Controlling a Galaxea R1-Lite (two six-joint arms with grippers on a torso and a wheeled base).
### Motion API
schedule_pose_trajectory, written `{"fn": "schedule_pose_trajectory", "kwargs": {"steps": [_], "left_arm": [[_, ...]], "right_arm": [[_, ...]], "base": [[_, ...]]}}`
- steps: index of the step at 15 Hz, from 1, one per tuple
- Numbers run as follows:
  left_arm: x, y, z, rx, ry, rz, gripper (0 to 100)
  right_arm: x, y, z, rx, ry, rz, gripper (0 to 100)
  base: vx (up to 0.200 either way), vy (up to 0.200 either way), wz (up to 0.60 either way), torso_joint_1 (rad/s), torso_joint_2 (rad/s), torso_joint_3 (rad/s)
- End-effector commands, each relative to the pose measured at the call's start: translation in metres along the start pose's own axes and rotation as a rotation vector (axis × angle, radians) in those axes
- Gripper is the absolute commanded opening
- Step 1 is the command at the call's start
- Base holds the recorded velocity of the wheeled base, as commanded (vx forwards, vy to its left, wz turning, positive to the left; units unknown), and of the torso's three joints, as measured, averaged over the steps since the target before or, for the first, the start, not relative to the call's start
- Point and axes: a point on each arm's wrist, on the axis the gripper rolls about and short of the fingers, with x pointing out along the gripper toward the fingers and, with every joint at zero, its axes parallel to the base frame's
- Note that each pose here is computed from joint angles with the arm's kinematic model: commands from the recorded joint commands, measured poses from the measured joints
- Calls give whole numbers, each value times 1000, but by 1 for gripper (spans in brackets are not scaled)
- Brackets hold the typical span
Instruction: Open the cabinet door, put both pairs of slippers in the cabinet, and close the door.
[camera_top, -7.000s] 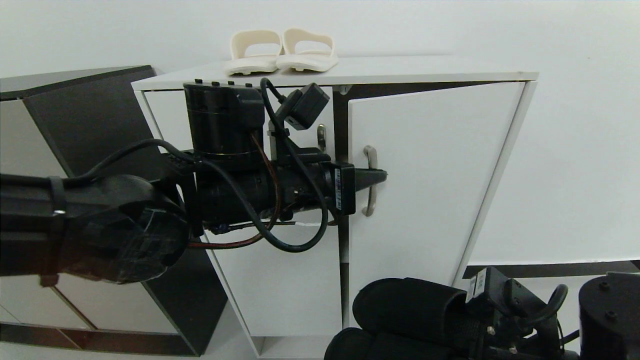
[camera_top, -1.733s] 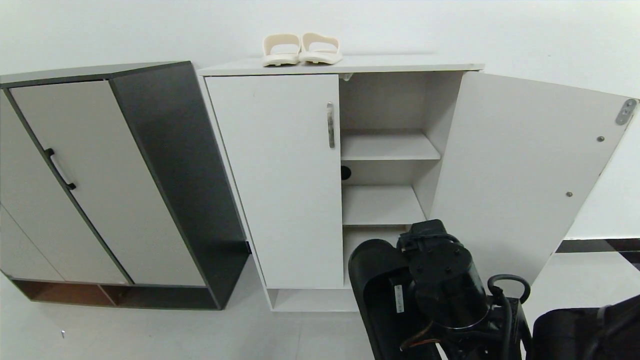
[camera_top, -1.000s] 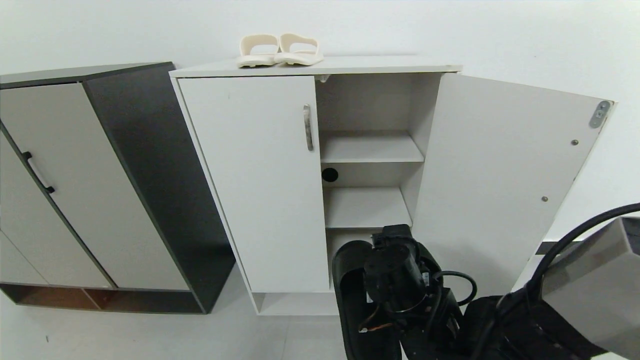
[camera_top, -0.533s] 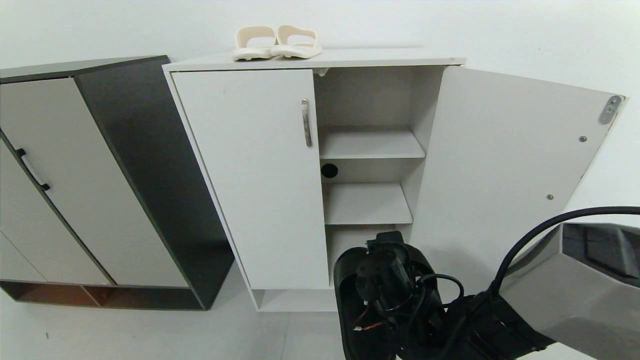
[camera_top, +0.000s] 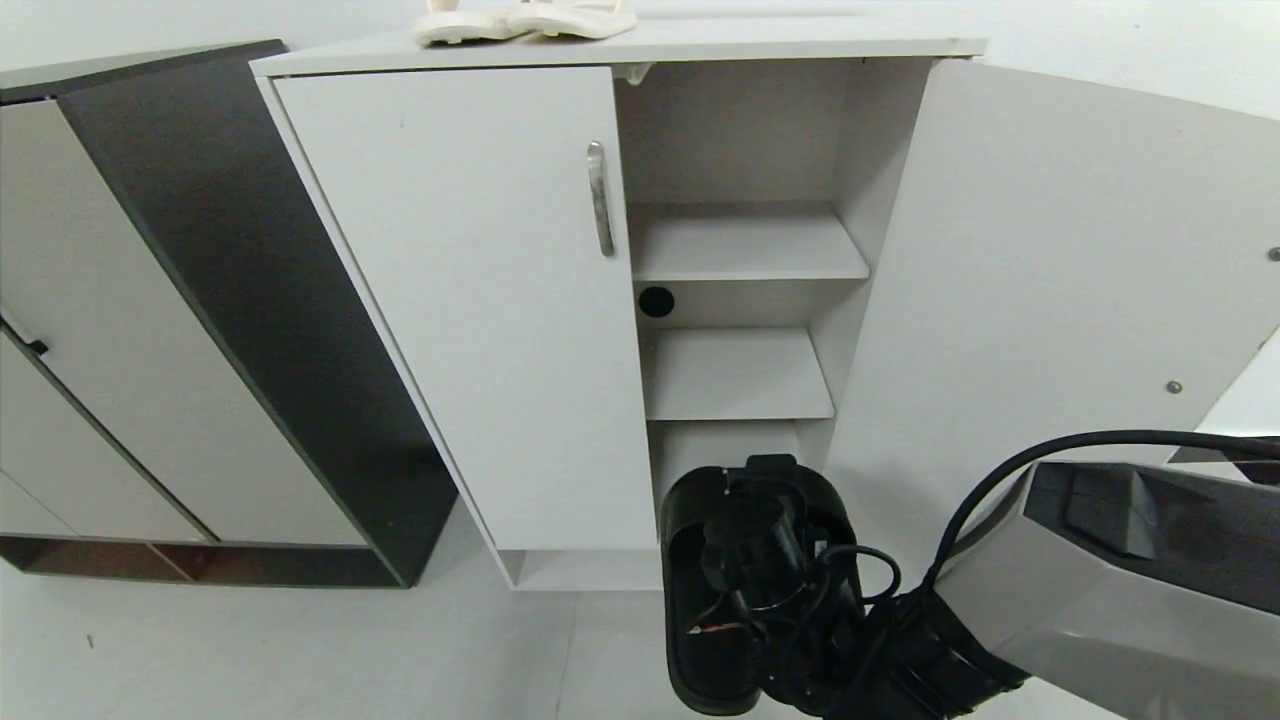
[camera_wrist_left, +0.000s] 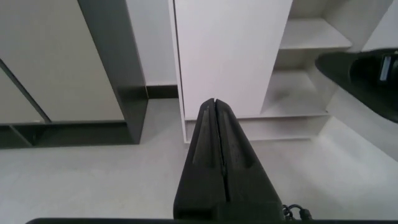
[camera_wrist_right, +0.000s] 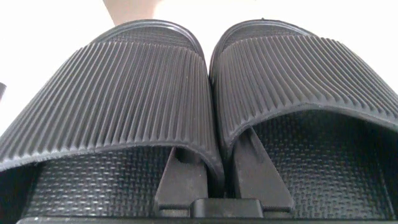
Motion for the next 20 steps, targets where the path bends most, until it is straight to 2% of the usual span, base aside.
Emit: {"fn": "schedule_pose_trajectory", "kwargs": {"steps": [1,5,6,19,20], "left_arm": [[0,0,0,0,1,2,0],[0,0,0,0,1,2,0],[0,0,0,0,1,2,0],[0,0,0,-1,1,2,0],[0,0,0,-3,1,2,0]], "right_arm": [[1,-2,-7,-29,-27,-8,0],[9,-8,-3,-66,-245,-3,0],[12,-11,-5,-86,-270,-13,0],[24,-15,-25,-110,-249,-32,0],[24,-15,-25,-104,-247,-31,0]], "base": [[0,0,0,2,-2,-207],[0,0,0,2,0,-65],[0,0,0,0,0,0],[0,0,0,0,0,0],[200,0,0,2,2,2]]}}
